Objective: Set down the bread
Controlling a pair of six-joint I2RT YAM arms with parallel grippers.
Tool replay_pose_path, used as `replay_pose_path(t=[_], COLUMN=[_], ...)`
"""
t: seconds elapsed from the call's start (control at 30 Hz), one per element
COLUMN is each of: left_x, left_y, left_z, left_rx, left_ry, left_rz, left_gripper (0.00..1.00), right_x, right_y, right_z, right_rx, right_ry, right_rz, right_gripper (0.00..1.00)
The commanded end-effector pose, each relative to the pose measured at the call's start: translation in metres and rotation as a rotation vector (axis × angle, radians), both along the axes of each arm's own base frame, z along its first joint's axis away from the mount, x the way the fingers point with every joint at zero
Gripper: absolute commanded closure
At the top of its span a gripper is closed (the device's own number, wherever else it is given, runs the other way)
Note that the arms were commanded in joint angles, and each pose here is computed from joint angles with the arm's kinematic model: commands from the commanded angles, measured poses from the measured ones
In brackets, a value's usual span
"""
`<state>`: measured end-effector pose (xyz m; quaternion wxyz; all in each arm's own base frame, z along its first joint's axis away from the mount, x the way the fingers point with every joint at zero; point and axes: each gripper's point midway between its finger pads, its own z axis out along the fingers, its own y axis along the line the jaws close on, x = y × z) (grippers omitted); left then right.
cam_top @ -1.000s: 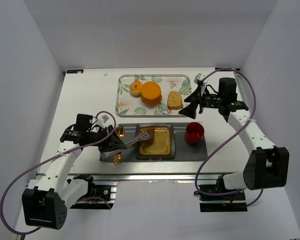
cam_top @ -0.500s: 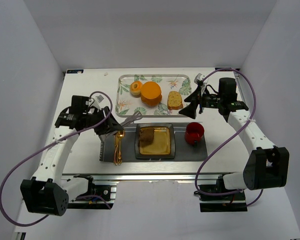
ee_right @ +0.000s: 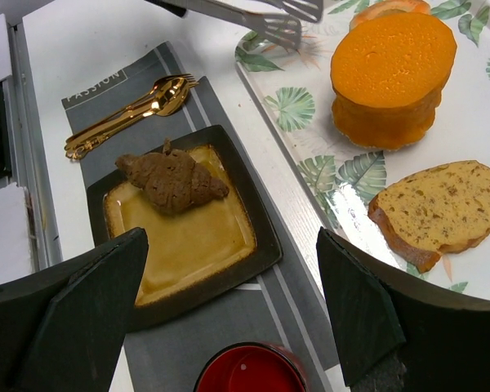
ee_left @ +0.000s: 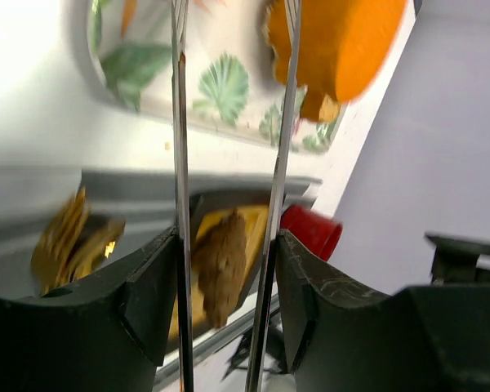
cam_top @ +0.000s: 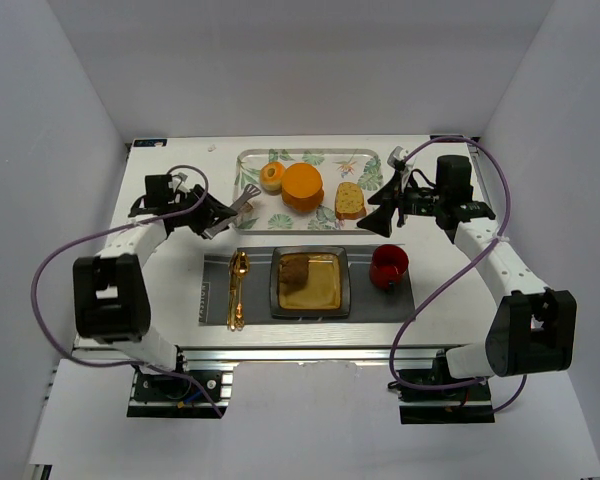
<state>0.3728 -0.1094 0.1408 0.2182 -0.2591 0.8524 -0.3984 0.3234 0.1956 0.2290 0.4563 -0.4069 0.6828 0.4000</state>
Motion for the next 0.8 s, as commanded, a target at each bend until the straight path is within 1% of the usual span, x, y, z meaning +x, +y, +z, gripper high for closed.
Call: replay_pose_path(t=[0.0, 0.13, 0.27, 0.5, 0.77], left_x=[0.041, 0.065, 0.080, 0.090, 0.095], left_y=[-0.010, -0.013, -0.014, -0.018, -0.022], left_z=[0.031, 0.021, 0.015, 0.007, -0.002], left_rx=[-0.118, -0.160, -0.196, -0.243, -0.238], left_ry=[-0.119, -0.111, -0.116, -0.097, -0.064], left_rz=[0.004, -0.007, 0.011, 0.000, -0.020], left_gripper=[0.42, 0.42, 0.42, 0.42, 0.42], right_x=[0.008, 0.008, 0.006, 0.007, 0.009], right_y=[0.001, 0.000, -0.001, -0.001, 0.000], right_z=[0.022, 0.020, 0.016, 0.014, 0.016], right_rx=[0.025, 0.024, 0.019, 0.015, 0.019], right_ry=[-0.075, -0.072, -0.065, -0.062, -0.062], right_rz=[0.011, -0.001, -0.004, -0.006, -0.006], right_gripper=[0.11, 0.11, 0.12, 0.11, 0.11])
